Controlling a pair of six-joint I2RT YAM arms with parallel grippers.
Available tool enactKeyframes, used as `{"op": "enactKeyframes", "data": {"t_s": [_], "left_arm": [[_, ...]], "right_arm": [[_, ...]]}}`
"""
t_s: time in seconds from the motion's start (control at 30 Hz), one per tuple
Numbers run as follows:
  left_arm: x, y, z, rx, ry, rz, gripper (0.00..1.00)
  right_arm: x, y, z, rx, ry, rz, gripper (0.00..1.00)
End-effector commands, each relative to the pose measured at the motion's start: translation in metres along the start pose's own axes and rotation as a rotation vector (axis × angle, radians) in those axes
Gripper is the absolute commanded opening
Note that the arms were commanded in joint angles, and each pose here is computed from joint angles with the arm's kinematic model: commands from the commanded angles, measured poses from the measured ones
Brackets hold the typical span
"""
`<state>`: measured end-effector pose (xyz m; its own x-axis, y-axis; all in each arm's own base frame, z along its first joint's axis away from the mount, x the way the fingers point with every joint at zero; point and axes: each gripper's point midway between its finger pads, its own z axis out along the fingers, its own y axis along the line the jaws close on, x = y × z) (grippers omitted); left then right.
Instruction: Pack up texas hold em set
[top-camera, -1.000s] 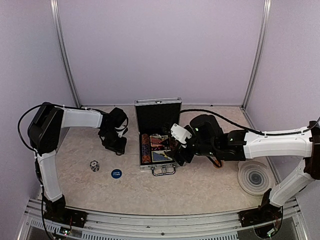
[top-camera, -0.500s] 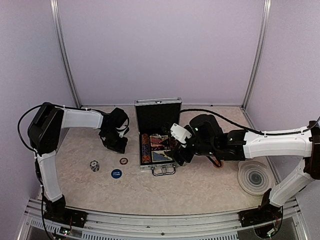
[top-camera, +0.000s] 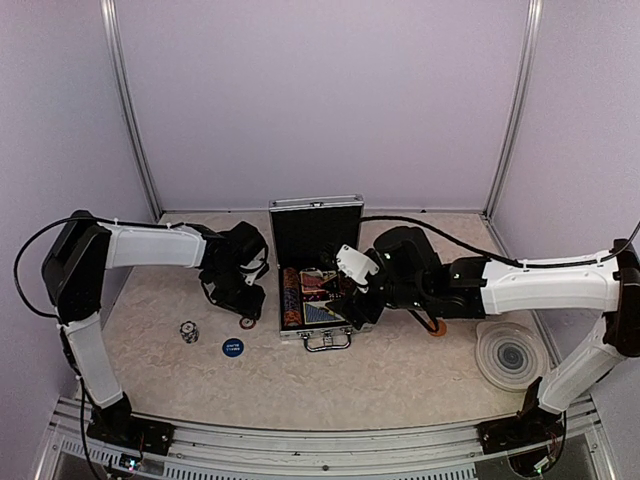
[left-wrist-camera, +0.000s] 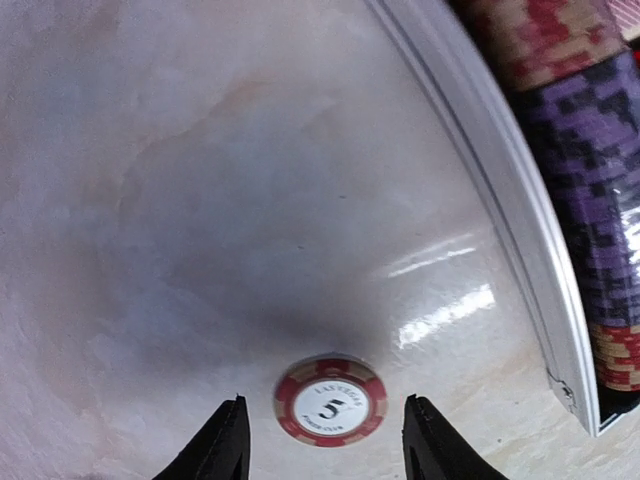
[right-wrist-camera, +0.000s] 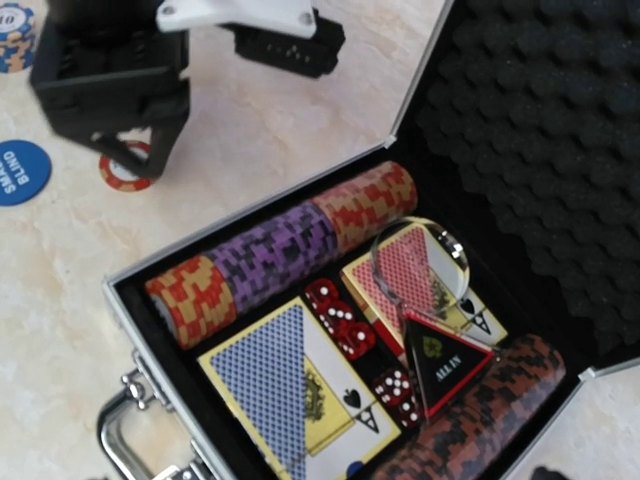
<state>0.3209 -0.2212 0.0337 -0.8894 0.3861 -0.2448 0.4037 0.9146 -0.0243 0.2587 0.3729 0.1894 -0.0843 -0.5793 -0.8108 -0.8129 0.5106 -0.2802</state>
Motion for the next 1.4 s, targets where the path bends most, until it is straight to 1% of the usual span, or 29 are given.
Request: {"op": "enactKeyframes", "data": {"t_s": [0.0, 0.6, 0.7, 0.87, 1.07, 1.2, 1.37], "left_arm": [[0.011, -0.017, -0.004, 0.024, 0.013, 0.026, 0.53], [0.027, -0.009, 0.022, -0.020, 0.065, 0.032, 0.59], [0.029, -0.006, 0.024, -0.038, 0.070, 0.034, 0.63], [0.031, -0.005, 0.027, -0.039, 0.076, 0.034, 0.63], [0.018, -0.011, 0.014, -0.011, 0.017, 0.029, 0.63], [0.005, -0.008, -0.001, -0.029, -0.040, 0.021, 0.63], [-0.003, -0.006, -0.012, -0.036, -0.072, 0.014, 0.63]], "right_arm": [[-0.004, -0.002, 0.004, -0.002, 0.007, 0.016, 0.90], [0.002, 0.001, 0.007, -0.011, 0.027, 0.023, 0.90], [0.002, 0.001, 0.008, -0.010, 0.027, 0.023, 0.90], [0.003, 0.002, 0.011, -0.014, 0.029, 0.022, 0.90], [0.003, 0.003, 0.012, -0.017, 0.033, 0.021, 0.90], [0.003, 0.003, 0.013, -0.017, 0.034, 0.020, 0.90], [0.004, 0.003, 0.013, -0.017, 0.035, 0.021, 0.90]]}}
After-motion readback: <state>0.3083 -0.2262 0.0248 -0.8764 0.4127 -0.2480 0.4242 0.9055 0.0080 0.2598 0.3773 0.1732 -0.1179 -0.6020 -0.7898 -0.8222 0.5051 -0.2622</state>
